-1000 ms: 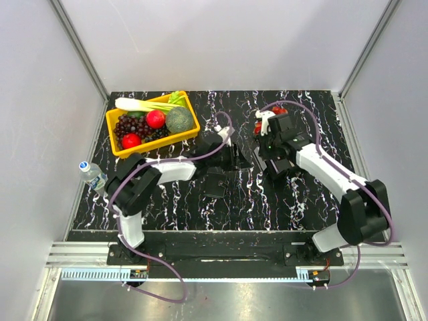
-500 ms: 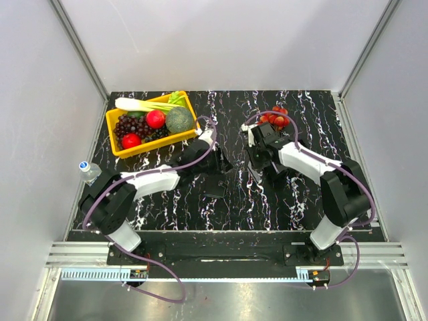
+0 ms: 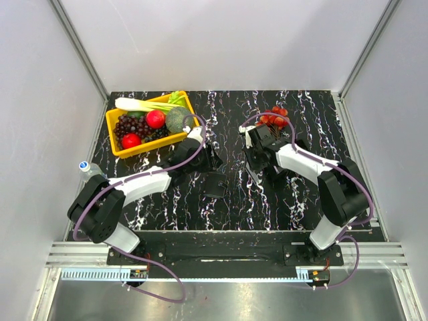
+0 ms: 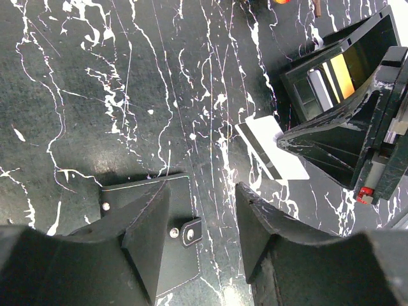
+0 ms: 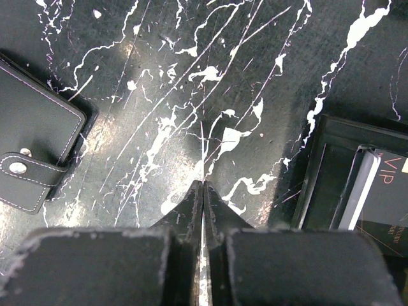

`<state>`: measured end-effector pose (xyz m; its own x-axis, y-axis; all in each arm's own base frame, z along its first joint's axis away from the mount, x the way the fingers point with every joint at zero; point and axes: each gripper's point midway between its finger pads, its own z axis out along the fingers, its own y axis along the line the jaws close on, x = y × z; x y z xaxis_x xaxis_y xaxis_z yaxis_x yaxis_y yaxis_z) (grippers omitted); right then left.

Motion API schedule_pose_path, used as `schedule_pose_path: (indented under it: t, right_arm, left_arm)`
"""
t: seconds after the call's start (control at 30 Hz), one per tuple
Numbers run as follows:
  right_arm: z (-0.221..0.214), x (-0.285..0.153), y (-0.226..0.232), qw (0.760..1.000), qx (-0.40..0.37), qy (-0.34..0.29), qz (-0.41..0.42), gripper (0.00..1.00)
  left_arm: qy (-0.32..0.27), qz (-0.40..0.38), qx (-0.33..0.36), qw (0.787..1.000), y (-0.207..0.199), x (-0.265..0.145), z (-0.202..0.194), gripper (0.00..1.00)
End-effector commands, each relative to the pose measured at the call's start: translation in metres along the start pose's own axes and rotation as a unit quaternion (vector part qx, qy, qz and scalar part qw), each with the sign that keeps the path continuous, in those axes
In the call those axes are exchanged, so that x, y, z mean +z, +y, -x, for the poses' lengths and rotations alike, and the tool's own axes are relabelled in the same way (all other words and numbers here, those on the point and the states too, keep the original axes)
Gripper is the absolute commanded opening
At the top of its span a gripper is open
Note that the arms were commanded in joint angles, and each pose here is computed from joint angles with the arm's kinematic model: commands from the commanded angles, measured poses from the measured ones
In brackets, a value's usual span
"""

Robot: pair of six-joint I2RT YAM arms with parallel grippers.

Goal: Put the credit cards into the card holder
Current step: Pick up the credit card from the storage box.

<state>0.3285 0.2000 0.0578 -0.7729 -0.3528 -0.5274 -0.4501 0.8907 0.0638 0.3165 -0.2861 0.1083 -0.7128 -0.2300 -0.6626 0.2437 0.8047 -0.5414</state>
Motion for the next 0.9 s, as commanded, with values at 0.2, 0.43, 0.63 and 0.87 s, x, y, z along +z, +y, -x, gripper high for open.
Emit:
schedule_pose_path:
  t: [0.2, 0.43, 0.63, 0.87]
  right_arm:
    - [-0.018, 0.006, 0.0, 1.0, -0.01, 0.002, -0.024, 0.07]
    - [-0.021, 0.008, 0.001, 1.0, -0.009, 0.004, -0.024, 0.09]
    - [-0.011, 0.001, 0.003, 1.0, -0.011, -0.01, -0.02, 0.0]
    - [0.024, -0.026, 0.032, 0.995, 0.058, -0.073, 0.044, 0.0]
  left_arm:
    - [-0.031, -0.009, 0.006, 0.999, -0.007, -0.007, 0.018, 0.5]
    - [-0.031, -0.01, 0.004, 0.999, -0.008, -0.005, 0.018, 0.5]
    - [-0.025, -0.009, 0.013, 1.0, -0.006, -0.005, 0.016, 0.5]
    - [-0.017, 0.03, 0.066, 0.997, 0.014, -0.014, 0.01, 0.75]
